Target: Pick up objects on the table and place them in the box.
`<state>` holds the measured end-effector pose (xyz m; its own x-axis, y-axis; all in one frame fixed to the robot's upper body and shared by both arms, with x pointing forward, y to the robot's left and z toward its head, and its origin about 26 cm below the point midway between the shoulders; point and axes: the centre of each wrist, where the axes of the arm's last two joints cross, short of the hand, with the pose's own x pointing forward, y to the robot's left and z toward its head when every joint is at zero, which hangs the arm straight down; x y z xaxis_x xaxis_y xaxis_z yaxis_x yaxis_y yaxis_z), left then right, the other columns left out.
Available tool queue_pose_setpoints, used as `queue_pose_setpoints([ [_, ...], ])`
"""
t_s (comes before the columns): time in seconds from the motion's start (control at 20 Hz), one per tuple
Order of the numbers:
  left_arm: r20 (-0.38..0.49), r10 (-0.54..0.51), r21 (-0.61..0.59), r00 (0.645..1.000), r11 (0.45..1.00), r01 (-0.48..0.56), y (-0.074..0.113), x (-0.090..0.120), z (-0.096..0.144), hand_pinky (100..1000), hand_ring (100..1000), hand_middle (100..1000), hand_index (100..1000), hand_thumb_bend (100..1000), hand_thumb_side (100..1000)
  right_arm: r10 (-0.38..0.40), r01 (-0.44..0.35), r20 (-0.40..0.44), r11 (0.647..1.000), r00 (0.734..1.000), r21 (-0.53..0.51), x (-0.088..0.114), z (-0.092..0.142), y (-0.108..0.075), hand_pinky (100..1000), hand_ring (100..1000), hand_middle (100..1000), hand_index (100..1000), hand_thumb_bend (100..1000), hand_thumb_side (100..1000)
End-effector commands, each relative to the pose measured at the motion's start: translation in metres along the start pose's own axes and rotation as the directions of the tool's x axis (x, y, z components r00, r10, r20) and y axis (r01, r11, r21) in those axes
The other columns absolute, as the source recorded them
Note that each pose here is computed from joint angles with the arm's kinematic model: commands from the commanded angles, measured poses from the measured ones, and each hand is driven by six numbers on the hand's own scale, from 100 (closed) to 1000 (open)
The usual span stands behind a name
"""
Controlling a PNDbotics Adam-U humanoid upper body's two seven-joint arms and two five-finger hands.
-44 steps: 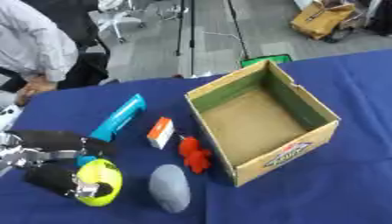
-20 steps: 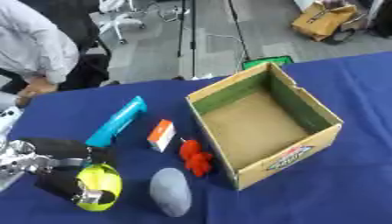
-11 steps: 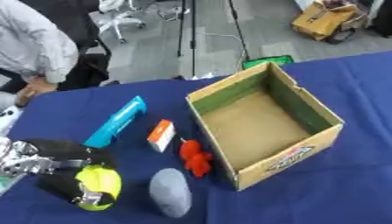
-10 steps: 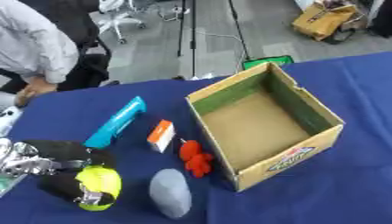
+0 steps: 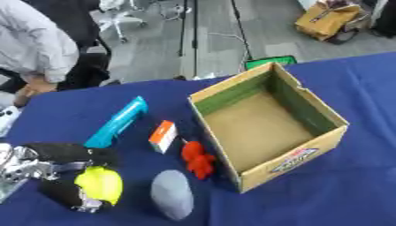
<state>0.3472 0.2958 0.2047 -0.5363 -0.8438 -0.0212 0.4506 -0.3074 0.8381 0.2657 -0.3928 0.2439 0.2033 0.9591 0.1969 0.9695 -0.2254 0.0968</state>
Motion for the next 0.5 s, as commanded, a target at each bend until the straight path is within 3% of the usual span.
queue_pose_setpoints([
  [0.05,-0.008,0.005,-0.037,1.000,0.999,-0.005,0.0048,-0.0067,0.0071,822,939,1000,1000,711,794,-0.006,0.006,0.000,0.999,1.000,-0.038,0.0020,-0.0087,-0.0022,887,807,550,573,100,521],
  [0.5,-0.007,0.023,-0.085,1.000,0.996,-0.023,0.0047,-0.0097,0.0071,766,907,1000,1000,701,740,-0.012,0.012,-0.001,0.999,1.000,-0.041,0.0017,-0.0100,-0.0021,885,804,542,566,100,516],
])
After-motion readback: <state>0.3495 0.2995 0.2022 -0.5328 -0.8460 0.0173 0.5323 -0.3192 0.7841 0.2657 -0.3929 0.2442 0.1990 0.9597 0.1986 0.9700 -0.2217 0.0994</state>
